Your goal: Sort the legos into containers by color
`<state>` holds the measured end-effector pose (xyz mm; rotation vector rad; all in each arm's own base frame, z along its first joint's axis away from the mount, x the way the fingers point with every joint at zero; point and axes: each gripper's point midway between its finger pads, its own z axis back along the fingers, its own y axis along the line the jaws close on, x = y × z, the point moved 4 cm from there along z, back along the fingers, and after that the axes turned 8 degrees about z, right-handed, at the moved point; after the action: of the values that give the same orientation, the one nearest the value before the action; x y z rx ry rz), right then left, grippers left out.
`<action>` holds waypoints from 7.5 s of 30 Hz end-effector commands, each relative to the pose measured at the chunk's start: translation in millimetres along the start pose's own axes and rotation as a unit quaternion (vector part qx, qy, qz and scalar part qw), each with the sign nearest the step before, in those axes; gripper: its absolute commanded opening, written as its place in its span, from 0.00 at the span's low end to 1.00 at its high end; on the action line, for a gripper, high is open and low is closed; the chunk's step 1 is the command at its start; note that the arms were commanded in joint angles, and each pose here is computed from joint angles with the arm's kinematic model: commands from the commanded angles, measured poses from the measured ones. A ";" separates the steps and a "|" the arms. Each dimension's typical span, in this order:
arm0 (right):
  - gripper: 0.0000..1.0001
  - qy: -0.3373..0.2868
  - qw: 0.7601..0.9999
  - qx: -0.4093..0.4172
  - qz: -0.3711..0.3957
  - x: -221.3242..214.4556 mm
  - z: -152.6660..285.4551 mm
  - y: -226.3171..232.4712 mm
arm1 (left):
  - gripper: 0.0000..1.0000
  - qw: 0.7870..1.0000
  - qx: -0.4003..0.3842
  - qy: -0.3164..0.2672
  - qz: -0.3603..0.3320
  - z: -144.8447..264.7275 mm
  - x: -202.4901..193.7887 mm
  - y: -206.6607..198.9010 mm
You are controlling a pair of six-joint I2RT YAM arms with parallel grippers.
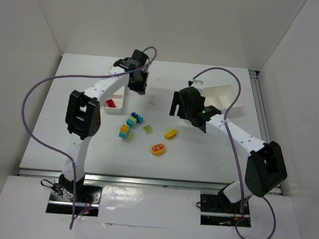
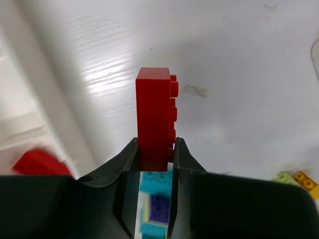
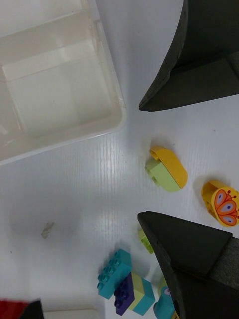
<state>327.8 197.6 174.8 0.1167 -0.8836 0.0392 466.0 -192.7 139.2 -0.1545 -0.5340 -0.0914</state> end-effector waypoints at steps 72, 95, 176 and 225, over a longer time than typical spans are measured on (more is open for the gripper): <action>0.54 0.067 0.969 0.086 0.223 -106.8 17.9 94.7 | 0.83 0.975 0.061 -0.091 0.193 138.9 -15.1 62.0; 0.54 -0.016 0.978 -0.195 -0.071 92.6 -37.8 -161.6 | 0.83 0.986 0.032 -0.079 0.146 133.3 -15.5 34.4; 0.83 0.114 0.989 0.088 -0.019 -64.3 -24.5 87.1 | 0.80 0.967 0.068 -0.112 0.219 157.3 -25.4 34.1; 0.41 0.019 0.971 0.223 0.087 -10.9 49.3 79.1 | 0.91 0.872 -0.470 0.108 0.085 128.2 -67.5 -64.5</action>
<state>274.9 269.7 186.2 0.3968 -0.7686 0.3592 343.4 -220.3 204.4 -0.9354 -0.2265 -0.0748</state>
